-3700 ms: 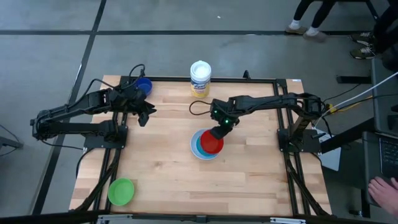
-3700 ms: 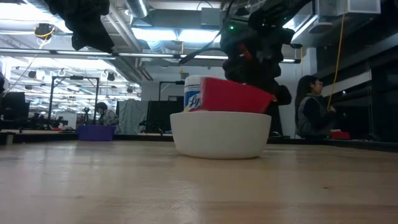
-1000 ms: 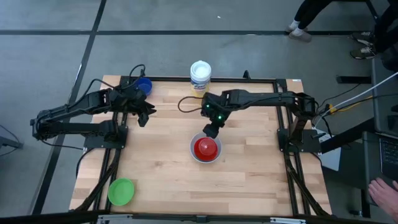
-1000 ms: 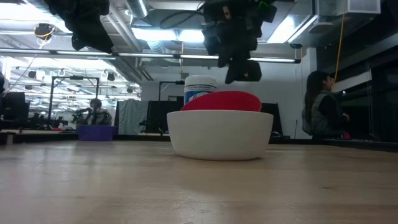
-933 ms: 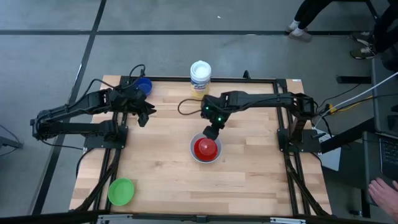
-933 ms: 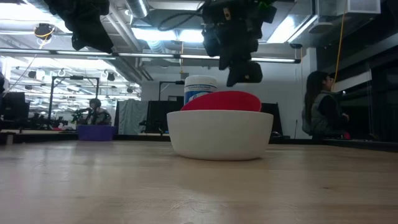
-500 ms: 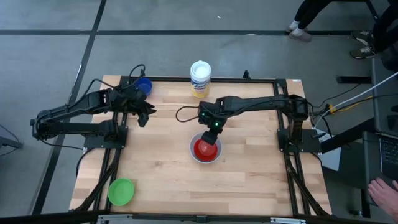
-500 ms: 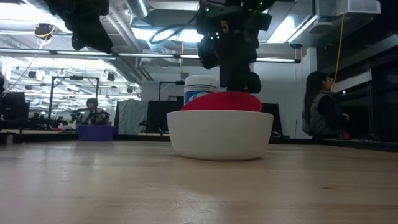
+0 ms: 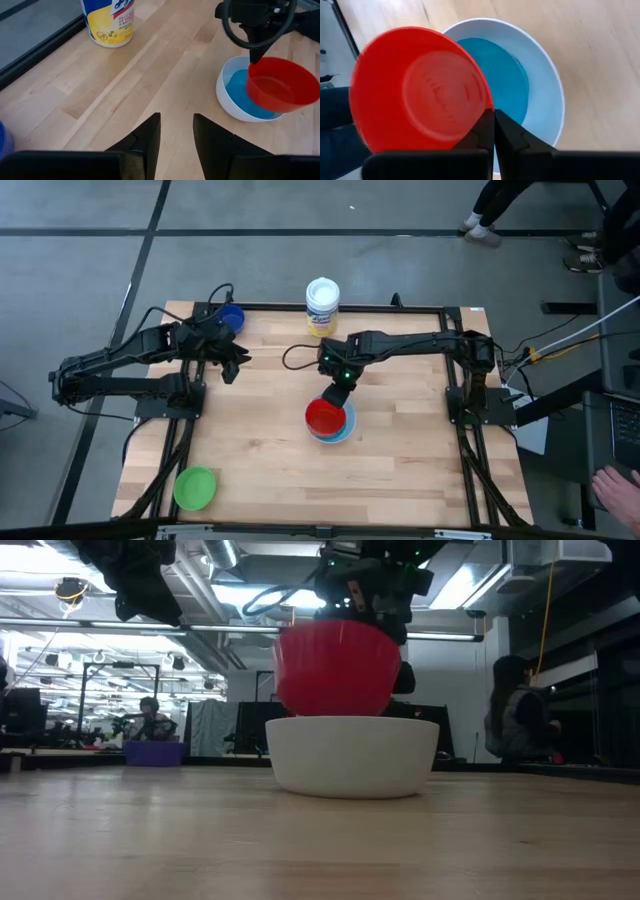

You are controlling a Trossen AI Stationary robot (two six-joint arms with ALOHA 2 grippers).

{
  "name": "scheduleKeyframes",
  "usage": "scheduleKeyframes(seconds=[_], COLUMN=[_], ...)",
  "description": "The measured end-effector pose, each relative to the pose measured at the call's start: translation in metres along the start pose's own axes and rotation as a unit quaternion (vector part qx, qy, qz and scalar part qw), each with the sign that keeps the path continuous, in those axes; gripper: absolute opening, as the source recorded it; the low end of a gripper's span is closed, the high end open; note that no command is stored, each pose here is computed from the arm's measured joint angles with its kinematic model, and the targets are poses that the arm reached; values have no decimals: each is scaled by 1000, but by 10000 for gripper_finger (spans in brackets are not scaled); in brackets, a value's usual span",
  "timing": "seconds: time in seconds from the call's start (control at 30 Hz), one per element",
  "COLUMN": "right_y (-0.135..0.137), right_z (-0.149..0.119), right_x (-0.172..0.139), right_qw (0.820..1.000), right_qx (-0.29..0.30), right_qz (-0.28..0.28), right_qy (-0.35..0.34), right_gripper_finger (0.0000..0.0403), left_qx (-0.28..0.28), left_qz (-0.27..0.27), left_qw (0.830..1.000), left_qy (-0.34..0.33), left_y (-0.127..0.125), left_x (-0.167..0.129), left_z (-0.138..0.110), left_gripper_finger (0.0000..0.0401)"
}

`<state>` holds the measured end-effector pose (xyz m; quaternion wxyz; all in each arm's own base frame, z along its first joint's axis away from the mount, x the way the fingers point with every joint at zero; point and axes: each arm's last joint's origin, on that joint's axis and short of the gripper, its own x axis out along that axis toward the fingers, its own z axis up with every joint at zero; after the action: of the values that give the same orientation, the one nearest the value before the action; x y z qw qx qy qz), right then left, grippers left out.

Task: Nest bowls inside each other
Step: Stack the red bowl on top of the blue bowl

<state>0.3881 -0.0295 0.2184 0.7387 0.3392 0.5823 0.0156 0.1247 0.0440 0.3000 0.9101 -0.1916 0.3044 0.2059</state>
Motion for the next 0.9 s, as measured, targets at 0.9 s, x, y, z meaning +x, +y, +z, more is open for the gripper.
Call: scheduleKeyframes(seconds=[0.9], right_y=[-3], right_z=[-2], right_x=[0], right_qw=[999], right_qx=[-24], right_qz=[-43], right_qy=[-3], right_gripper_finger=[146], left_qx=[-1], left_qz=[2], left_qw=[1000], left_qy=[0], left_y=[0], left_x=[0], left_z=[0], left_gripper_finger=[112])
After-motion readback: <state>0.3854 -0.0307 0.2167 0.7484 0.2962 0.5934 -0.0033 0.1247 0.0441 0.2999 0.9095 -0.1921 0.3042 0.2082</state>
